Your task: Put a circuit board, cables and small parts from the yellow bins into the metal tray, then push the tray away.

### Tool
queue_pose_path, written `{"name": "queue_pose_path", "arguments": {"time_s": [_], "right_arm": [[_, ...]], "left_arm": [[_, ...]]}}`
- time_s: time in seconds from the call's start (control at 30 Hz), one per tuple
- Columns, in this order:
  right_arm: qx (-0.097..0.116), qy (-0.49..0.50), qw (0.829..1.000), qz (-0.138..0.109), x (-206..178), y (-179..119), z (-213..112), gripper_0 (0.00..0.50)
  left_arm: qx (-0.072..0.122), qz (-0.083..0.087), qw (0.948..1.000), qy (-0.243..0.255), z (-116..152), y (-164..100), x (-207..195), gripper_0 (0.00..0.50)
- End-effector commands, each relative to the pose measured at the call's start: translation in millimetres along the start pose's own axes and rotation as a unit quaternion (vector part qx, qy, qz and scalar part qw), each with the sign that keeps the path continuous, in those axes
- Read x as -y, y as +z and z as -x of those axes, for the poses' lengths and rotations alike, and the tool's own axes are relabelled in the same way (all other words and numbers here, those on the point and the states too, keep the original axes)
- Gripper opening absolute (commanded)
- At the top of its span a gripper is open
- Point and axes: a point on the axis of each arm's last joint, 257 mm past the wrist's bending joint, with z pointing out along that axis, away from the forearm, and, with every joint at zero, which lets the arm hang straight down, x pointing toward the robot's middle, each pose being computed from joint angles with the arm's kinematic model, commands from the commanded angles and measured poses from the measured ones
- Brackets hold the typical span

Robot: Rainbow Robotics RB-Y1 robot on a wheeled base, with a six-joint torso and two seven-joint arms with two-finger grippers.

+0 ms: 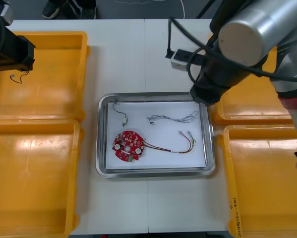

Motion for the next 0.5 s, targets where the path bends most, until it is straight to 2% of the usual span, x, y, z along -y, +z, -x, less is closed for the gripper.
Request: {"name": "queue_pose_path", "arguments": {"time_s": [0.03,0.17,0.37,0.43,0.5], "right_arm": [[0.009,0.092,0.995,-0.036,31.3,-26.1,-16.7,0.500],[0.018,0.164,0.986,-0.031,41.3,-28.7,-32.5,0.500],[0.047,0.302,0.952,-0.022,60.6,-37.0,-68.5,0.500],[0.051,0.342,0.938,-0.020,67.0,-38.6,-81.6,0.500],[0.049,0.355,0.933,-0.022,70.4,-39.7,-90.0,0.500]], "left_arm": [[0.028,0.004,0.9992,-0.028,12.5,-24.1,21.4,0.000],[0.023,0.000,0.9994,-0.027,4.2,-21.5,38.8,0.000],[0.006,-0.005,0.9995,-0.031,-15.1,-12.3,68.6,0.000],[0.003,-0.012,0.9993,-0.036,-20.7,-9.9,81.5,0.000],[0.004,-0.021,0.9990,-0.039,-23.4,-9.7,92.9,0.000]]}}
